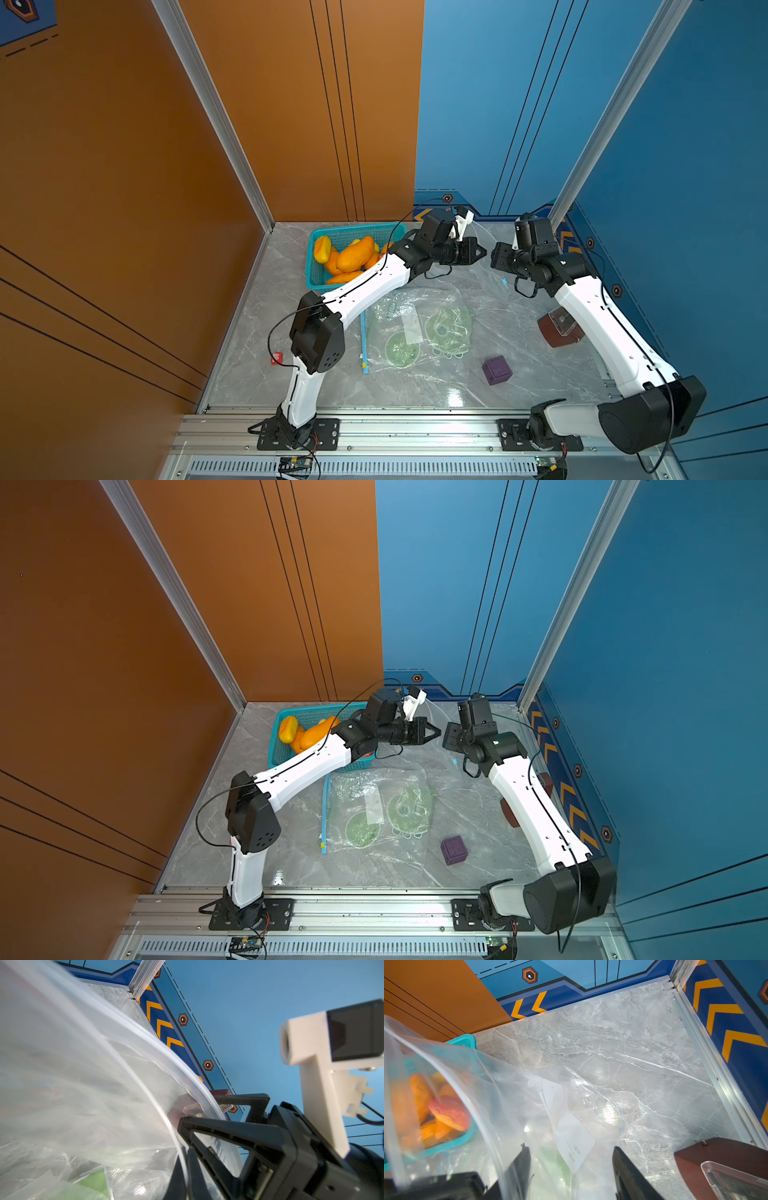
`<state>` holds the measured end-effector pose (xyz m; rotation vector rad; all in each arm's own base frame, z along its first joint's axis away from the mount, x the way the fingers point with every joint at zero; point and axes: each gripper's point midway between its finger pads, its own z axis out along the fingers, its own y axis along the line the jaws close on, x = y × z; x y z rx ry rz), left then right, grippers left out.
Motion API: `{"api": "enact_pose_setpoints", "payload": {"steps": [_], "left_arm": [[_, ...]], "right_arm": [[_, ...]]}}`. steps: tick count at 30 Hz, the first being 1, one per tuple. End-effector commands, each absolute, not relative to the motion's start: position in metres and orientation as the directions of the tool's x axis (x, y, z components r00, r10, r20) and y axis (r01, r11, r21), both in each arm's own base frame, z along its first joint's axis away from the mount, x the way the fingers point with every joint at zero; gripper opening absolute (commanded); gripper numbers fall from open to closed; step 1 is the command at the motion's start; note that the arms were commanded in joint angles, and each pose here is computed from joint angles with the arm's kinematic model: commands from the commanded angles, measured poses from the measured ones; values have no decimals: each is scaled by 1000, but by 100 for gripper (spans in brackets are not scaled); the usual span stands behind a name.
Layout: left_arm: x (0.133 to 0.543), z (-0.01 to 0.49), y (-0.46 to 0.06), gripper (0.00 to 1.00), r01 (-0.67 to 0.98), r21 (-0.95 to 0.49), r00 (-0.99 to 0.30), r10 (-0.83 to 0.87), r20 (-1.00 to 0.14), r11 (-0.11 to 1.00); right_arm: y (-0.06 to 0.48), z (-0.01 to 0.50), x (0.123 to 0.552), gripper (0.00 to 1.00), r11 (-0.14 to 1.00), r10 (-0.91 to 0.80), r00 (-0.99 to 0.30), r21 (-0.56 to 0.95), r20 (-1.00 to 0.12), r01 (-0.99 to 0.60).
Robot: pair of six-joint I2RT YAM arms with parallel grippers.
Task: Place the mango in a zip-top bag and seal the zipper
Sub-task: Open the zipper of the food storage bag at the center of the board.
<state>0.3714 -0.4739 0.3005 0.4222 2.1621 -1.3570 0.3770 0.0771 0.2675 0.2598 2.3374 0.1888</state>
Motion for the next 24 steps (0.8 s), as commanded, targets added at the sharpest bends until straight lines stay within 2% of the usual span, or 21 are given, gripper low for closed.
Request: {"api": "enact_pose_setpoints", "payload": {"steps": [1, 6, 10, 17, 24], "left_arm": [[362, 306, -484, 0, 572, -718, -789, 27, -614, 396], [362, 312, -486, 0, 586, -724, -787, 44, -615, 365], [364, 308, -482, 0, 575, -726, -794, 42, -606, 376], [394, 269, -434, 0, 416, -740, -850, -64, -523, 529], [416, 216, -377, 0, 248, -703, -871, -164, -463, 666]], "right_arm": [[86, 260, 379, 67, 967, 216, -741, 242, -635, 74], [81, 248, 390, 70, 971, 198, -779, 229, -595, 72], [62, 243, 397, 68, 983, 182, -780, 136, -599, 124], [8, 270, 395, 40, 958, 93, -737, -142, -670, 251], [-2, 293, 398, 13, 941, 51, -717, -207, -696, 267]]}}
